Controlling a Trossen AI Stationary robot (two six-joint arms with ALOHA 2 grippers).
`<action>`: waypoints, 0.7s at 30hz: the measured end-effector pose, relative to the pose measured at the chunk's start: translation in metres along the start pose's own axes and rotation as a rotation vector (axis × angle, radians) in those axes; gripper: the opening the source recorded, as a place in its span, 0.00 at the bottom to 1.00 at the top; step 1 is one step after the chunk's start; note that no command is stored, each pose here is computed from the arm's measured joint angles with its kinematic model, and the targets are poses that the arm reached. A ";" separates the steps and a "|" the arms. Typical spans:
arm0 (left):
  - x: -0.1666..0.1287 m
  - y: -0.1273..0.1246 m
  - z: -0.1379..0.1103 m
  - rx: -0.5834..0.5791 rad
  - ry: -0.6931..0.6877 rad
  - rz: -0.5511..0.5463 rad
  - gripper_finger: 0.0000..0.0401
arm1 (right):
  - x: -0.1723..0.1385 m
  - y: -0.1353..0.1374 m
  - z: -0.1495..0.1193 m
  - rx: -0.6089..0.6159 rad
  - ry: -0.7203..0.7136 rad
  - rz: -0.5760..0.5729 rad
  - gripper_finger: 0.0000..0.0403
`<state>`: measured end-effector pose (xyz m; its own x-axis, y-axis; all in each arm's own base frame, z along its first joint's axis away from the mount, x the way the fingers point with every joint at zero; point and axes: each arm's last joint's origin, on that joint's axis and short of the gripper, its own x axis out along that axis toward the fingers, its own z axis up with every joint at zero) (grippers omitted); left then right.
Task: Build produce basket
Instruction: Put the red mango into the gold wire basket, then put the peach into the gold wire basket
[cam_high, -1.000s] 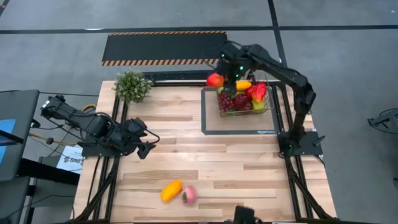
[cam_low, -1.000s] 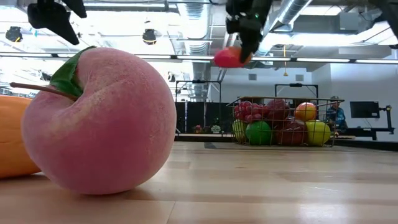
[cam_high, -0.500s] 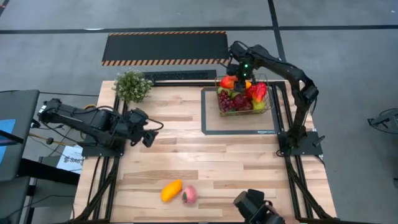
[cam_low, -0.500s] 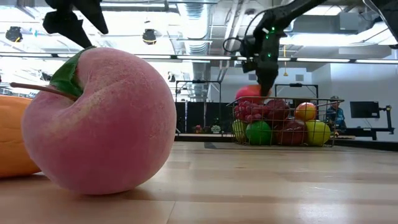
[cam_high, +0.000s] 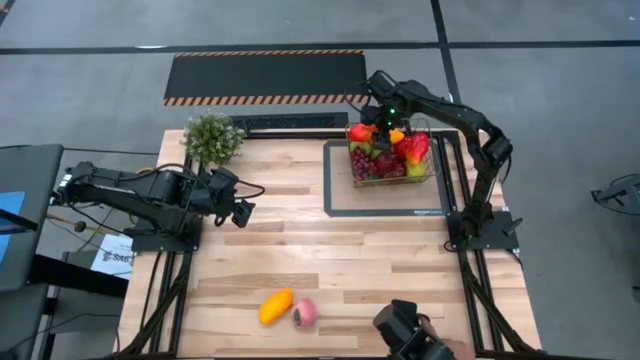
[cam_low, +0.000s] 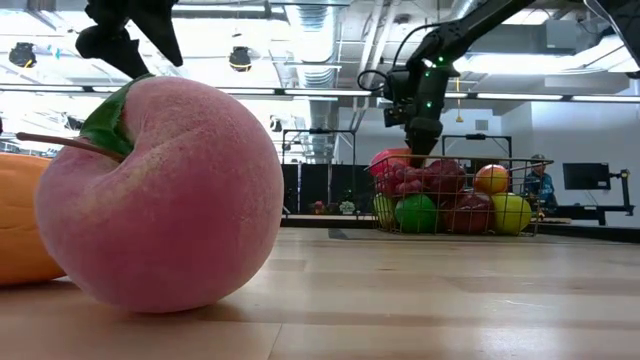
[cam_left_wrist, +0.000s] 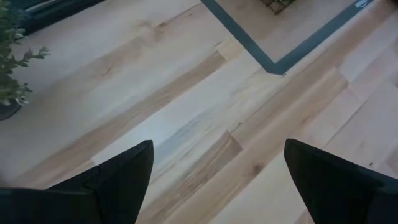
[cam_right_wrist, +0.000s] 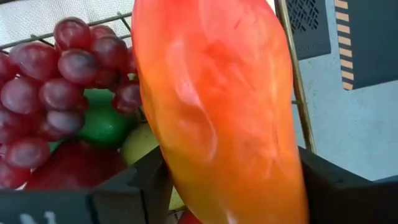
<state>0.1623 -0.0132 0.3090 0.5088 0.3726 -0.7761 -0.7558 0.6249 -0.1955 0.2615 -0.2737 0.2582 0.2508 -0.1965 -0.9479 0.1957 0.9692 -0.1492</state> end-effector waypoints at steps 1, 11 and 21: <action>0.000 0.000 0.000 -0.001 0.002 -0.001 0.87 | 0.000 0.000 0.000 -0.007 0.000 0.001 0.63; 0.000 0.000 0.000 -0.004 0.011 -0.005 0.87 | 0.003 0.004 0.003 -0.029 0.040 -0.038 0.89; 0.000 -0.002 -0.002 0.069 0.100 -0.071 0.87 | -0.050 0.013 0.016 0.056 0.123 -0.025 0.92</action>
<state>0.1625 -0.0158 0.3078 0.5135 0.2579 -0.8184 -0.6877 0.6941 -0.2127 0.2663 -0.2536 0.3084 0.1279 -0.1981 -0.9718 0.2536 0.9538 -0.1611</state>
